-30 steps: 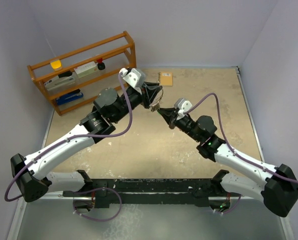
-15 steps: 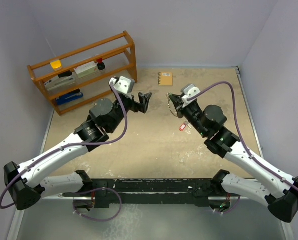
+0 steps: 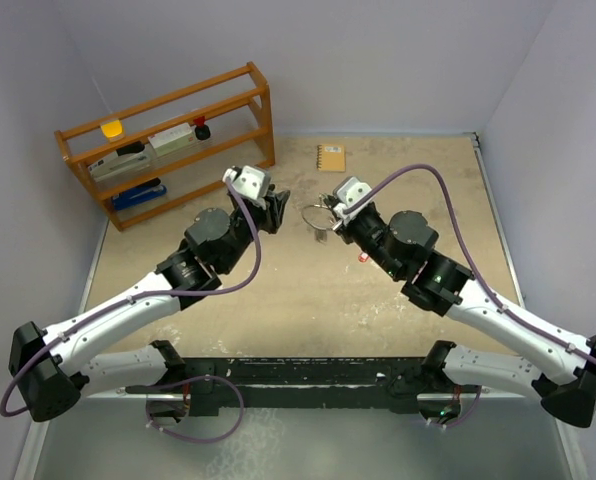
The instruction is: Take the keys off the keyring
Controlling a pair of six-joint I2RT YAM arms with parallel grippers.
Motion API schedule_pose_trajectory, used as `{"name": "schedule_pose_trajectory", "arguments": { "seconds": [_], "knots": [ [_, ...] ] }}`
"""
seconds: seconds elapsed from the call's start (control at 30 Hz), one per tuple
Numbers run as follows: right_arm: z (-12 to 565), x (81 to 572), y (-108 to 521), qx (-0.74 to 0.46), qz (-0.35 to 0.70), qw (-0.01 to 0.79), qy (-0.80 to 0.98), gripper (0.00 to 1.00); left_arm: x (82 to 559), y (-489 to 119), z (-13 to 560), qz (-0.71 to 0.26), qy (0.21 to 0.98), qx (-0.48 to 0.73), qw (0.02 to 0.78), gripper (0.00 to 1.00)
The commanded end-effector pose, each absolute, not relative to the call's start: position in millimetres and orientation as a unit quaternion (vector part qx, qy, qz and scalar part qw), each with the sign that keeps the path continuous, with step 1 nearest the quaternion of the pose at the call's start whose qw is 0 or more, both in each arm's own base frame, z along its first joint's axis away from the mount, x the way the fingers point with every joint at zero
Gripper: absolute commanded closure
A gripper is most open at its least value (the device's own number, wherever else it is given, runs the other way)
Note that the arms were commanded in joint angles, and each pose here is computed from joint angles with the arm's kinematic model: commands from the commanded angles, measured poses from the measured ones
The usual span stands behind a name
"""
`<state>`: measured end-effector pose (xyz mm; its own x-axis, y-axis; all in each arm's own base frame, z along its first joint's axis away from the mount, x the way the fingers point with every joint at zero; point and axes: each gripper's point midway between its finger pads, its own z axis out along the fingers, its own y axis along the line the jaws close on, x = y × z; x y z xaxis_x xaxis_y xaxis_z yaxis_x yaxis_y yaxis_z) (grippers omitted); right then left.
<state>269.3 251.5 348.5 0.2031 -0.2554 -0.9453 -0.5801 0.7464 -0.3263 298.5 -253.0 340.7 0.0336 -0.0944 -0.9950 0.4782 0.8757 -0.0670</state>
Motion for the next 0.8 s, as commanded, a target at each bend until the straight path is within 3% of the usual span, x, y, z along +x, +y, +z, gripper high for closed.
{"name": "schedule_pose_trajectory", "arguments": {
  "seconds": [0.0, 0.03, 0.1, 0.13, 0.43, 0.77],
  "knots": [
    [389, 269, 246, -0.318, 0.088, 0.735, 0.593, 1.00, 295, -263, 355, -0.232, 0.632, 0.154, 0.724, 0.63],
    [389, 268, 247, -0.320, 0.085, 0.735, 0.592, 1.00, 293, -266, 353, -0.238, 0.627, 0.162, 0.724, 0.58],
    [388, 268, 250, -0.323, 0.080, 0.734, 0.592, 1.00, 286, -274, 350, -0.256, 0.610, 0.185, 0.727, 0.33],
    [388, 267, 252, -0.325, 0.078, 0.733, 0.592, 1.00, 283, -277, 350, -0.266, 0.599, 0.192, 0.730, 0.30],
    [390, 264, 252, -0.319, 0.081, 0.741, 0.586, 1.00, 252, -275, 354, -0.314, 0.513, 0.223, 0.767, 0.27],
    [387, 264, 253, -0.315, 0.084, 0.740, 0.588, 1.00, 244, -278, 358, -0.354, 0.487, 0.204, 0.772, 0.28]
  ]
}}
